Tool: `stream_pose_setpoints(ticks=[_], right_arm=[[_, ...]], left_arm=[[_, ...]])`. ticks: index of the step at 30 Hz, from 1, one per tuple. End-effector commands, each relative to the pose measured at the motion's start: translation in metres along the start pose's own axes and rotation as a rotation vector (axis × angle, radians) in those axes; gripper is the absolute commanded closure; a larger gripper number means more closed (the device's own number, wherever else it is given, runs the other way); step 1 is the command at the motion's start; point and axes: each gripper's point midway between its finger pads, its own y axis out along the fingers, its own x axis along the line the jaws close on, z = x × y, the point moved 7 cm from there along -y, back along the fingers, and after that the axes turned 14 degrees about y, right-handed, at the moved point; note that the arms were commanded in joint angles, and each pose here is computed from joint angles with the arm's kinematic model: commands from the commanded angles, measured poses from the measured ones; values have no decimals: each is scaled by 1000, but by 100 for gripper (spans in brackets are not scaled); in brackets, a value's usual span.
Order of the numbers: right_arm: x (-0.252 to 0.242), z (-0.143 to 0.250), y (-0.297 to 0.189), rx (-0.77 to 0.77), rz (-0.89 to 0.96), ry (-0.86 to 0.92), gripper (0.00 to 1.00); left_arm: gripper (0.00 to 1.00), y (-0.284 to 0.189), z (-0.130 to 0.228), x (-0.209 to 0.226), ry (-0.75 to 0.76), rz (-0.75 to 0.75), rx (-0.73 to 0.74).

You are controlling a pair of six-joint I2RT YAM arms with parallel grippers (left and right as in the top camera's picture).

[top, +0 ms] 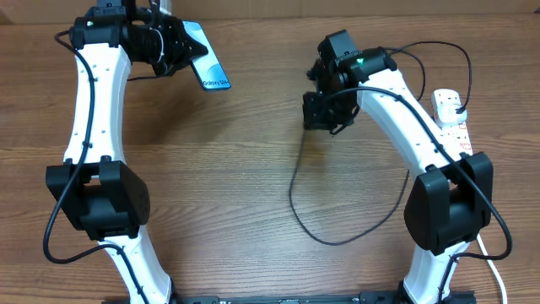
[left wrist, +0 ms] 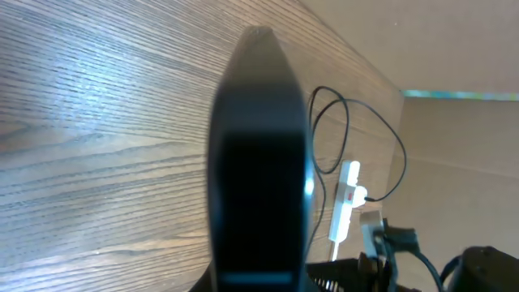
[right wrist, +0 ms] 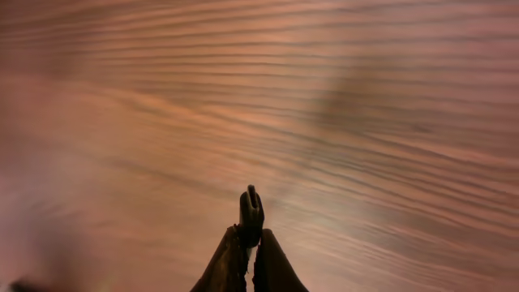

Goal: Plug charger to phone and switch on socket

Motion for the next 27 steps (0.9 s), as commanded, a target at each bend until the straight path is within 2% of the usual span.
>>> stream_pose_setpoints(ticks=[1,9,16,21,27], right_arm=[[-33,3,19,-49,231,82,96],[-66,23,70,-23,289,138,96],[-69,16,81,-88,276,135,96],[-68,13,82,-110,266,154,71],[-60,20,84,-37,184,160,69]], left_arm=[[96,-12,-1,-12,66,9,-29],[96,-12,-1,-12,85,6,-25],[96,-12,-1,-12,85,4,-26],[96,-12,-1,-12,85,4,-26],[95,-11,-1,-11,86,-13,-29]])
